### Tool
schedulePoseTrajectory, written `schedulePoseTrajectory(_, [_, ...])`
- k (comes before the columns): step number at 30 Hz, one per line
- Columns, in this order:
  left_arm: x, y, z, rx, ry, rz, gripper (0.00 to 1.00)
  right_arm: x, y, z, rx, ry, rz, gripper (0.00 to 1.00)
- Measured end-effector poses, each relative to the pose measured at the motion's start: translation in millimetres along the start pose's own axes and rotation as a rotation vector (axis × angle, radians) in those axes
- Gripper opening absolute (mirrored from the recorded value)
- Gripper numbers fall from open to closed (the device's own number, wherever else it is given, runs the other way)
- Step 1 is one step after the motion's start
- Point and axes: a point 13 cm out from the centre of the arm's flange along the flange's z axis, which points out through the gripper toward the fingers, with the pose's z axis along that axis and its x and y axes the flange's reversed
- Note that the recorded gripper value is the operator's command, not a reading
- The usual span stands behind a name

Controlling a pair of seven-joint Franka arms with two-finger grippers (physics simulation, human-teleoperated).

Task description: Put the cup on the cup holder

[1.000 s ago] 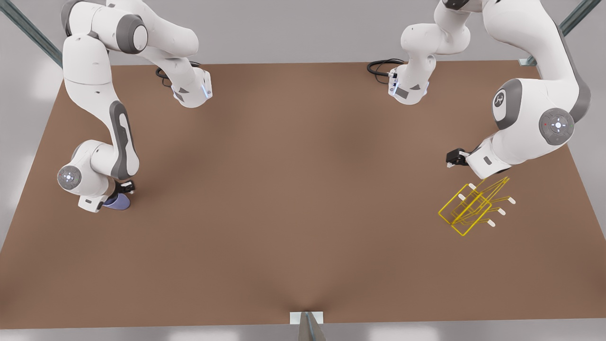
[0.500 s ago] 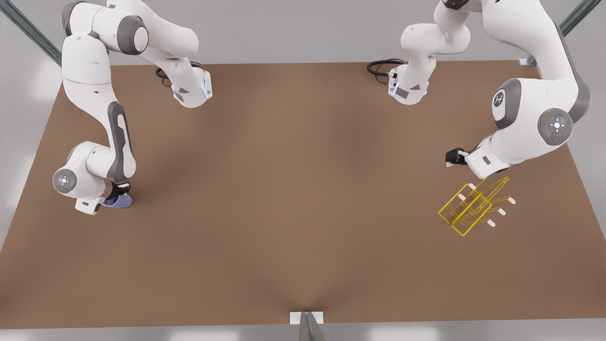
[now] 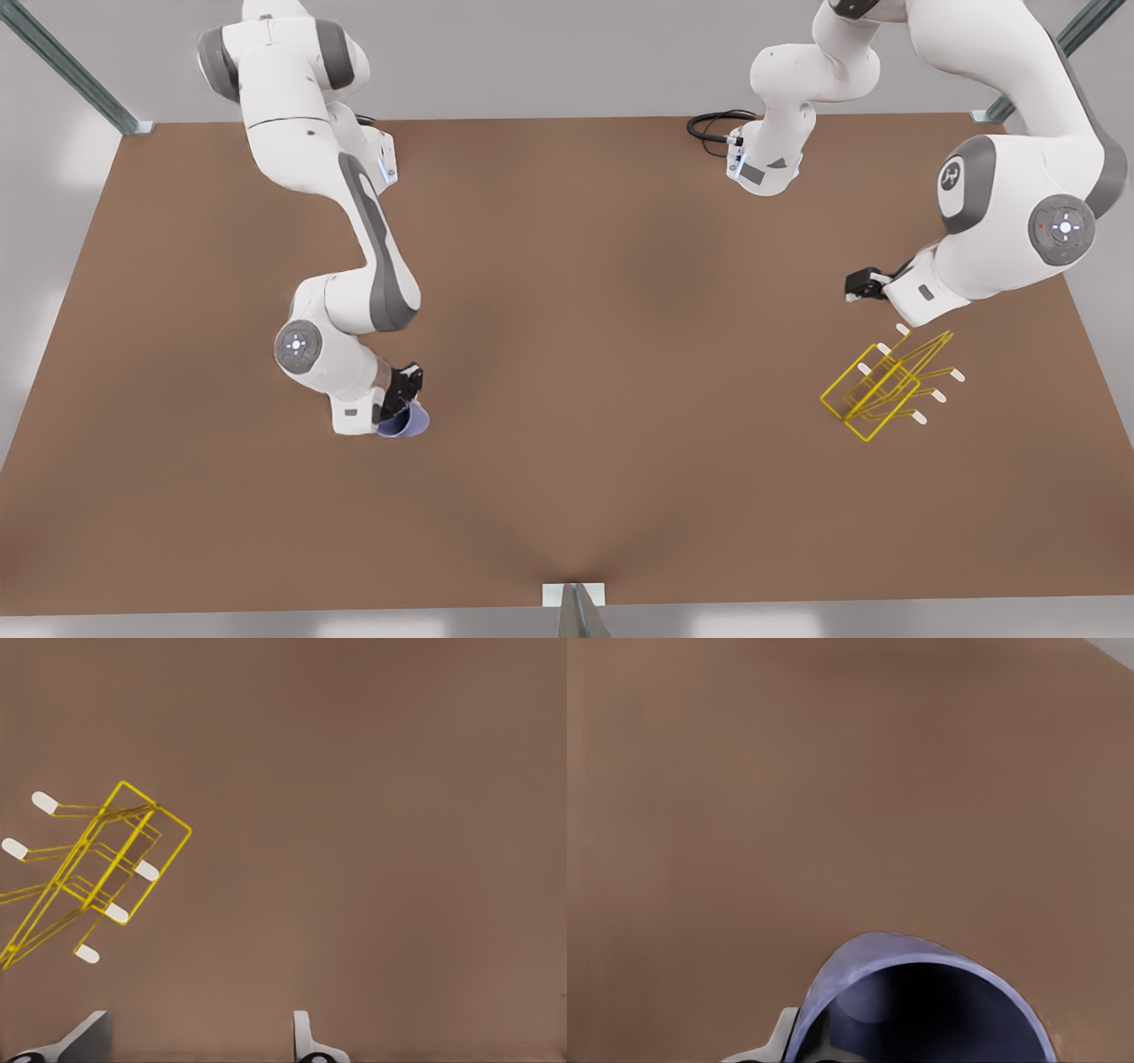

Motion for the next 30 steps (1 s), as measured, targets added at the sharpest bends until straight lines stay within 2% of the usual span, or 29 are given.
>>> schedulePoseTrajectory(8, [-3.8,11.5,-7.2,-0.008,-0.005,-0.018,1.00,-169.3,257.6,67.0,-0.615,-0.334,0.269,0.21])
schedulePoseTrajectory(11, [1.7,34.0,-6.8,-0.007,0.002,-0.059,1.00,-202.5,329.7,104.8,-0.840,-0.391,0.417,0.21])
schedulePoseTrajectory(14, [3.9,30.5,1.1,-0.007,0.029,-0.058,1.00,-203.1,369.3,147.6,-1.008,-0.377,0.584,0.21])
schedulePoseTrajectory(20, [-2.2,-35.4,14.6,-0.065,0.048,-0.043,1.00,-192.3,375.9,194.5,-1.087,-0.350,0.745,0.21])
schedulePoseTrajectory(27, [-37.7,-62.3,-3.9,-0.088,0.006,-0.114,1.00,-182.7,369.0,221.6,-1.088,-0.326,0.804,0.21])
schedulePoseTrajectory(28, [-27.7,-62.7,-7.2,-0.072,0.006,-0.122,1.00,-182.5,368.2,222.4,-1.089,-0.325,0.808,1.00])
schedulePoseTrajectory(30, [-11.3,-58.9,-5.9,-0.057,0.008,-0.150,1.00,-181.8,368.2,223.8,-1.089,-0.321,0.815,1.00])
